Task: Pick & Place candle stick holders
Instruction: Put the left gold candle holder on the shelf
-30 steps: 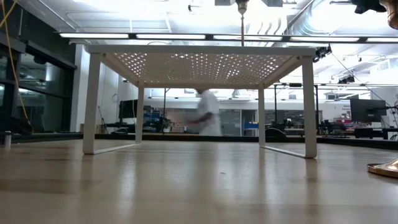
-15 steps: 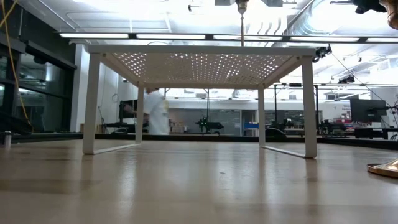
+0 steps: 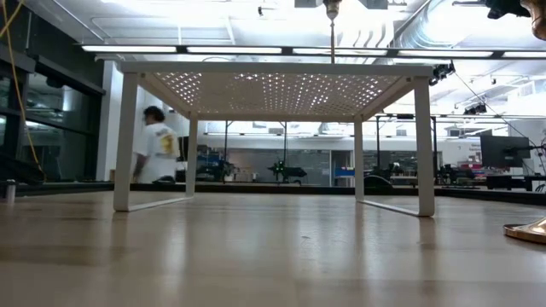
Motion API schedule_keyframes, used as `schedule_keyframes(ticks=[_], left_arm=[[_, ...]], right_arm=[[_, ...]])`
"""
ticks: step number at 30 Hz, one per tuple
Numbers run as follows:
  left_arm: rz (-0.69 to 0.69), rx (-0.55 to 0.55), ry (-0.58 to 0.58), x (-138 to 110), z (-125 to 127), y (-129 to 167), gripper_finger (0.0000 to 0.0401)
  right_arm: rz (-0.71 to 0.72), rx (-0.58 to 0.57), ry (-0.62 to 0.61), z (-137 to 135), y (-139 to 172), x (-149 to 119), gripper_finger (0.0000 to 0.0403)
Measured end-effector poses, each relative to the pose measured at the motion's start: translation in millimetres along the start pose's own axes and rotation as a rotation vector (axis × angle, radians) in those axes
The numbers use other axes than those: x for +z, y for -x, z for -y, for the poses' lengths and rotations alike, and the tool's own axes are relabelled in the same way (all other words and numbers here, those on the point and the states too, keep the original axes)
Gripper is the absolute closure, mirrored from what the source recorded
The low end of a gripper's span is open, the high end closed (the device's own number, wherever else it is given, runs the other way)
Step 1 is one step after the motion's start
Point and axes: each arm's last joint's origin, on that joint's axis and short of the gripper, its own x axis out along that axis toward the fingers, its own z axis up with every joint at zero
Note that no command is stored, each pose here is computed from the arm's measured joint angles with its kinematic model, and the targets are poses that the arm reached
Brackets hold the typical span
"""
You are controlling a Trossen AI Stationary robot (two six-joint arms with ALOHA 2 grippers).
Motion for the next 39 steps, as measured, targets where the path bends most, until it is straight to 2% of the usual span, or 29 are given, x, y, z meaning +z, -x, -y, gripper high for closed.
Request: schedule_keyframes(ticks=[15,20,31,36,39], left_arm=[[0.066,-0.03,0.005,1.8,1.3,0.1,0.0152],[0.067,-0.034,0.01,1.8,1.8,0.2,0.0186],[0.076,-0.044,0.008,1.8,2.8,0.2,0.0298],[0.071,-0.063,-0.006,0.9,5.6,0.4,0.0306],[0.071,-0.069,0.001,0.7,6.4,0.4,0.0294]], right_arm=[[0.036,-0.021,-0.01,0.6,0.0,1.0,0.0249],[0.039,-0.023,-0.011,0.7,0.0,1.1,0.0249],[0.041,-0.024,-0.007,0.7,0.0,1.2,0.0249],[0.041,-0.025,-0.007,0.7,-0.1,1.2,0.0249],[0.041,-0.025,-0.007,0.7,-0.1,1.2,0.0249]])
